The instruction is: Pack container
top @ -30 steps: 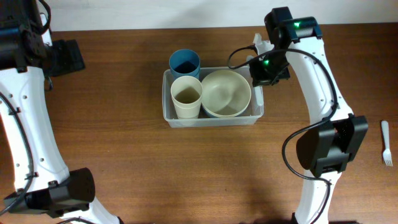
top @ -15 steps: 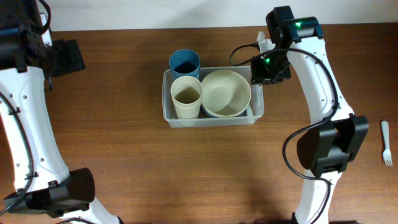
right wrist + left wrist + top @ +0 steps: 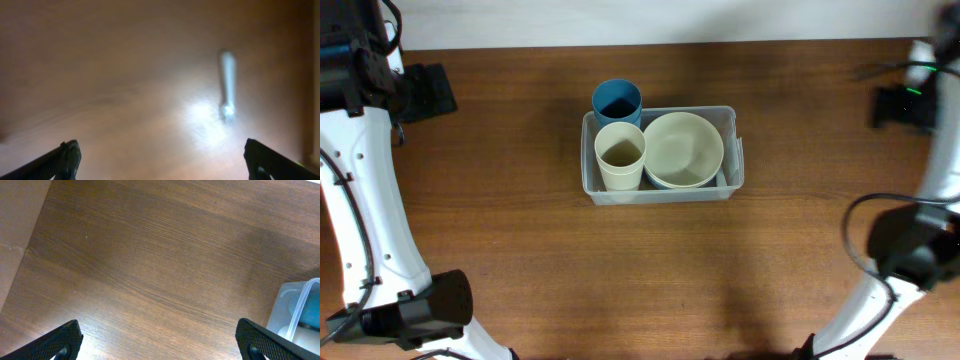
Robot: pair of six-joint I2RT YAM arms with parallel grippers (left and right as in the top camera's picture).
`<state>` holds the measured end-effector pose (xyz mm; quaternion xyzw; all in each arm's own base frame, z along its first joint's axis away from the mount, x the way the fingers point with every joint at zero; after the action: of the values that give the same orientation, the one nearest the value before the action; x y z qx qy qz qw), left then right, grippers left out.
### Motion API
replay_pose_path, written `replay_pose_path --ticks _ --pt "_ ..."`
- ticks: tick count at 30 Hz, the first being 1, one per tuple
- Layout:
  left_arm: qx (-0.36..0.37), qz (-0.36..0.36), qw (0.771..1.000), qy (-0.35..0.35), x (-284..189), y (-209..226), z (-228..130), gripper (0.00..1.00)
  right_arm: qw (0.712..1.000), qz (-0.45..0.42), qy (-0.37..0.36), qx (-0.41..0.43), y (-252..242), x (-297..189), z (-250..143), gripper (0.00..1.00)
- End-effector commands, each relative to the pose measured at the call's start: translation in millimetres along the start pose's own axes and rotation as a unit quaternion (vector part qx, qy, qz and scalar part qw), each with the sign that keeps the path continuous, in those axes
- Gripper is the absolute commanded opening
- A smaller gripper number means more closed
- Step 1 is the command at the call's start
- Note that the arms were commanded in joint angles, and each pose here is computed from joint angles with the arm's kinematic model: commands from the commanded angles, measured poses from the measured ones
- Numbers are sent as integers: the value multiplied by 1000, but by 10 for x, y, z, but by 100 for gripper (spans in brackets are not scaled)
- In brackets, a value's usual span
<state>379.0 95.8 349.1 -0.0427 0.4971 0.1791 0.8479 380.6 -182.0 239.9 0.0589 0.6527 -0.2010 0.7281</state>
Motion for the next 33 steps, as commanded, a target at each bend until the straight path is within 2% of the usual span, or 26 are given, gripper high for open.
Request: replay_pose_path --ticks 1,7,14,25,33 --pt "-9 4 1000 -21 -150 49 18 100 999 7 43 16 -680 195 -236 99" --pt "-9 4 1000 -21 -150 49 18 100 988 56 112 90 -1288 634 -697 99" --pt "-9 4 1000 -21 -150 49 18 100 985 95 136 52 -1436 1161 -961 99" --pt "-9 4 1000 -21 -150 49 18 100 992 81 82 -48 -1478 1737 -780 99" --pt "-9 4 1000 -21 -150 49 18 100 993 82 72 -51 -1478 2026 -681 99"
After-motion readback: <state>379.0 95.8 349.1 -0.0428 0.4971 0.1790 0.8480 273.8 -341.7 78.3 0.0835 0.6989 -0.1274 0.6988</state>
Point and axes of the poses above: each gripper's point midway between its finger pads, its own x axis out along the fingers, its own y axis along the line the jaws close on, z = x × y, the point moved 3 cm from there along -x, back along the fingers, and after that the axes turned 1 degree about x, right-handed, at the moved point
